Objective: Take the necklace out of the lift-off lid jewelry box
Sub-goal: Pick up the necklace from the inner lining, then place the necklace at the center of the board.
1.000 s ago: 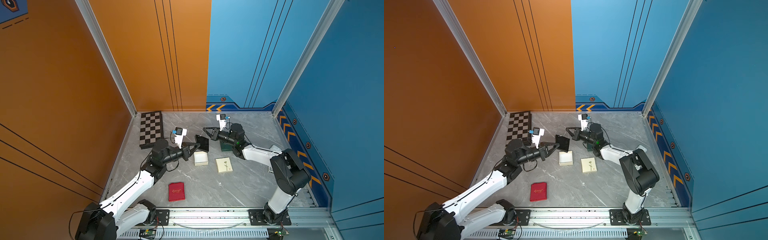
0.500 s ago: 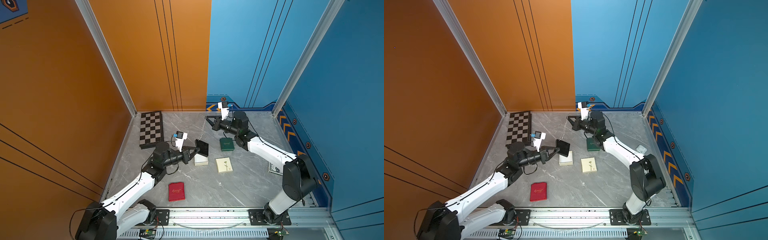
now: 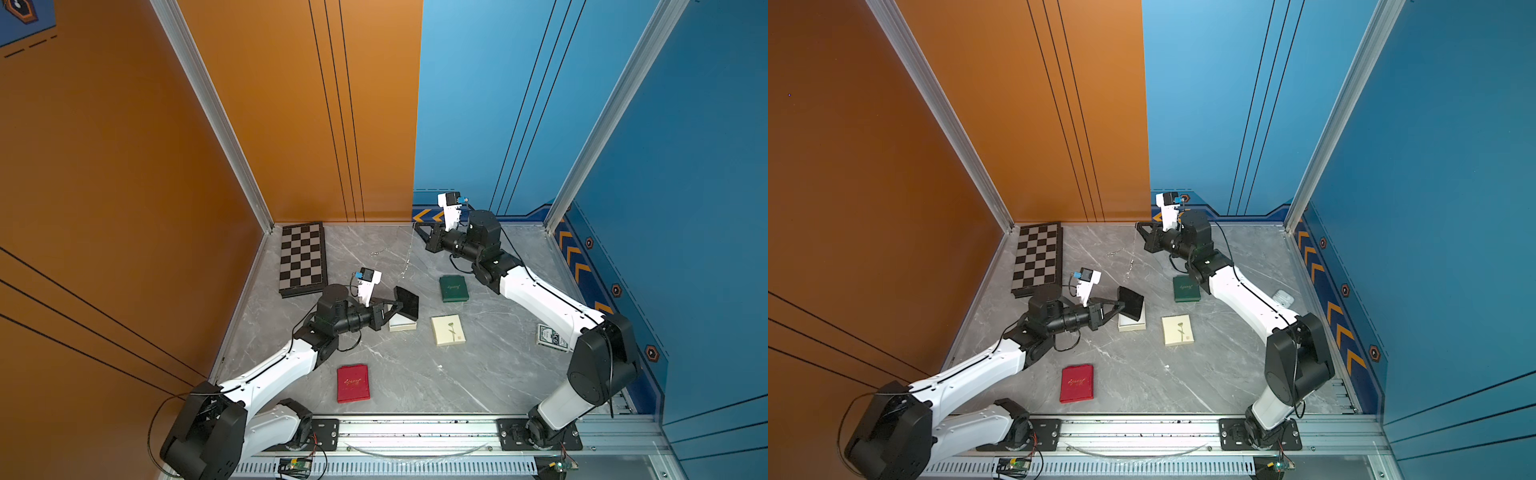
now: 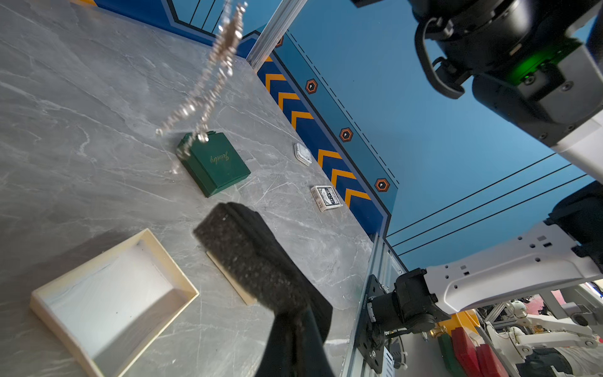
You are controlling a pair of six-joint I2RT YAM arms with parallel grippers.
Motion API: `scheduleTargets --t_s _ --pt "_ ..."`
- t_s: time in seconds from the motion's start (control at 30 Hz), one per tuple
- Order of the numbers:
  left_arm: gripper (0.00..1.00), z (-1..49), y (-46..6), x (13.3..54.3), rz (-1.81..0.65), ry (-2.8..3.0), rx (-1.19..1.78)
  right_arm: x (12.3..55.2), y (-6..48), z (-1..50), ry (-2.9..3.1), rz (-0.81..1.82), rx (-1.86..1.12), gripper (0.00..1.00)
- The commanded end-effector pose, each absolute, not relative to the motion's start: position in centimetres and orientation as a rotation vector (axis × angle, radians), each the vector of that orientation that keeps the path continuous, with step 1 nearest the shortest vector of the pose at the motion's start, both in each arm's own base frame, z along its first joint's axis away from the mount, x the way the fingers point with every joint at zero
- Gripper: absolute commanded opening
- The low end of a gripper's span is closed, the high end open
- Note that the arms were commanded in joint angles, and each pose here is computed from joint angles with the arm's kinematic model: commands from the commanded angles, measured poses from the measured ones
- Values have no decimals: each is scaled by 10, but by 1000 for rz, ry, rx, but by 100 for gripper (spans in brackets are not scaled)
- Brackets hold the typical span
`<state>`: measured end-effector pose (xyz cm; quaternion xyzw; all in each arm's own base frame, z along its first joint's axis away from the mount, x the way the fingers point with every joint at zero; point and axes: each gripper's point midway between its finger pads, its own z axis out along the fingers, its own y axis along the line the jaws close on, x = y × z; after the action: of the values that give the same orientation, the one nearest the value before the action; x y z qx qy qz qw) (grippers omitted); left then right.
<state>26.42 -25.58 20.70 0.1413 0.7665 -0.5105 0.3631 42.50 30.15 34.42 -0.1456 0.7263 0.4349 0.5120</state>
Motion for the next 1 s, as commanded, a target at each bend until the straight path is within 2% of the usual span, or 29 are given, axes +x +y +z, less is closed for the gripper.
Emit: scheduleTargets --t_s 0.0,0.27,0.73,0.97 --pt "0 198 -255 267 -1275 1980 363 422 297 366 1712 1009 -360 0" --pt "0 190 -251 272 -1248 2001 335 433 300 355 1751 973 -366 0" --pt "0 167 -182 305 -741 2171 53 471 317 288 1890 941 -376 0" --pt "0 178 -159 305 -639 2149 -9 498 330 250 1959 907 -403 0"
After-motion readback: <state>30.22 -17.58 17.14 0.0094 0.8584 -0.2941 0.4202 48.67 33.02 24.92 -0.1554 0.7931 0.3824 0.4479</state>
